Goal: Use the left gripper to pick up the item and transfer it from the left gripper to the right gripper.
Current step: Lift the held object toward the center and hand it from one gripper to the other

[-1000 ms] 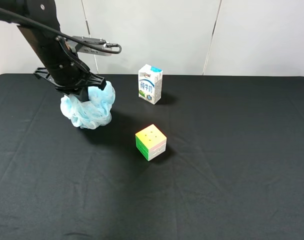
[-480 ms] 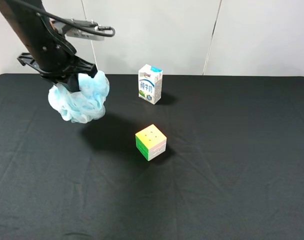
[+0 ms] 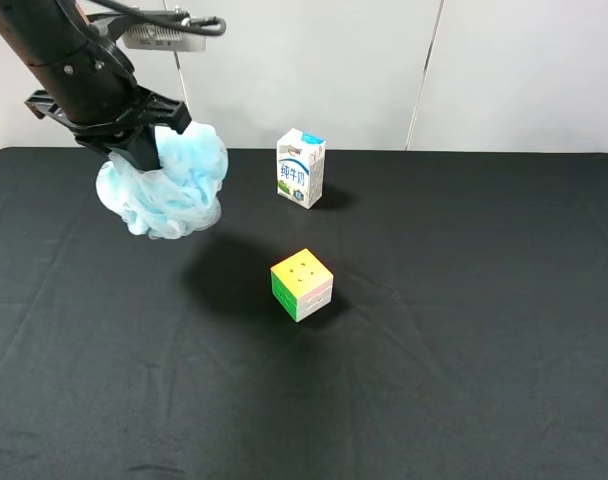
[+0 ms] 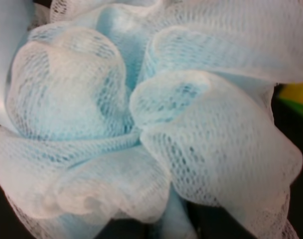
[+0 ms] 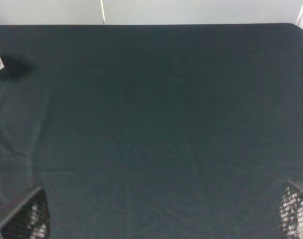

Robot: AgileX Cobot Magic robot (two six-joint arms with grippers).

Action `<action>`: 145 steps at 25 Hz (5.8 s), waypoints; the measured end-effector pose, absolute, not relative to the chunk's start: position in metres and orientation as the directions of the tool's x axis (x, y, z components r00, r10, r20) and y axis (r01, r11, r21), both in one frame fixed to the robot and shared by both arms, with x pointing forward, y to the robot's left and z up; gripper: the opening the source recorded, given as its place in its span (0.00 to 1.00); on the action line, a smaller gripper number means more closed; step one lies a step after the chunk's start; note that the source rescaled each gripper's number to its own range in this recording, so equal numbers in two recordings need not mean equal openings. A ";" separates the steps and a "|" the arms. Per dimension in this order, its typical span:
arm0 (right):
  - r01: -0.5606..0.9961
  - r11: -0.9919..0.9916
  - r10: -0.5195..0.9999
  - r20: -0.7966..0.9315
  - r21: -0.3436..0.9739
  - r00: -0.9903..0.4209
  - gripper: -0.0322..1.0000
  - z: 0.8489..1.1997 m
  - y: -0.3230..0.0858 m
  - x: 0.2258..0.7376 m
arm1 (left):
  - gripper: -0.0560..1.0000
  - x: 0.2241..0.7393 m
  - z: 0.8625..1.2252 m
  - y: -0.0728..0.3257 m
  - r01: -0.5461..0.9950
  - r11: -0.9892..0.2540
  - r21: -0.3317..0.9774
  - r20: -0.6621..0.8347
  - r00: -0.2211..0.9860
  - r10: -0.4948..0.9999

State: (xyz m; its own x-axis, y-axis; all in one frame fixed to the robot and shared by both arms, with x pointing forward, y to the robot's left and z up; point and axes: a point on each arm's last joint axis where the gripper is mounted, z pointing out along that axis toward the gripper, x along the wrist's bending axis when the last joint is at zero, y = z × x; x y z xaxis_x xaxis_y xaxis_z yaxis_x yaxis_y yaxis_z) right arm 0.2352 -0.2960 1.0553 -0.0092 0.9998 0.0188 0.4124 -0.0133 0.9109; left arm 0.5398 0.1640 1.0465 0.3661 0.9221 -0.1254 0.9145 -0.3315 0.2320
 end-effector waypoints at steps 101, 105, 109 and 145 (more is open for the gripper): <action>-0.019 0.631 0.479 -0.409 0.775 -0.777 1.00 1.068 -0.137 0.405 | 0.06 0.510 1.049 0.050 0.788 -0.426 0.445 -0.788 0.570 0.231; -0.024 0.627 0.481 -0.411 0.778 -0.774 0.98 1.067 -0.135 0.407 | 0.06 0.509 1.051 0.050 0.783 -0.421 0.458 -0.792 0.574 0.207; -0.034 0.635 0.473 -0.423 0.772 -0.773 0.54 1.067 -0.135 0.408 | 0.06 0.508 1.052 0.049 0.784 -0.424 0.454 -0.799 0.569 0.196; -0.029 0.663 0.453 -0.432 0.748 -0.780 0.16 1.065 -0.135 0.408 | 1.00 0.517 1.049 0.062 0.806 -0.414 0.424 -0.799 0.547 0.247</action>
State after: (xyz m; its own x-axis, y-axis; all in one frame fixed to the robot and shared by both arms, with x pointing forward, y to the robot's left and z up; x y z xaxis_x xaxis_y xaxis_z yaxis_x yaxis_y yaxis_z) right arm 0.4080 -0.1350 1.0650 -0.7801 0.4528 -0.4318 -0.0288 0.6634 0.7477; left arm 0.5172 0.0624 1.0490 0.5475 0.2473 -0.7994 0.8058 -0.4135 0.4239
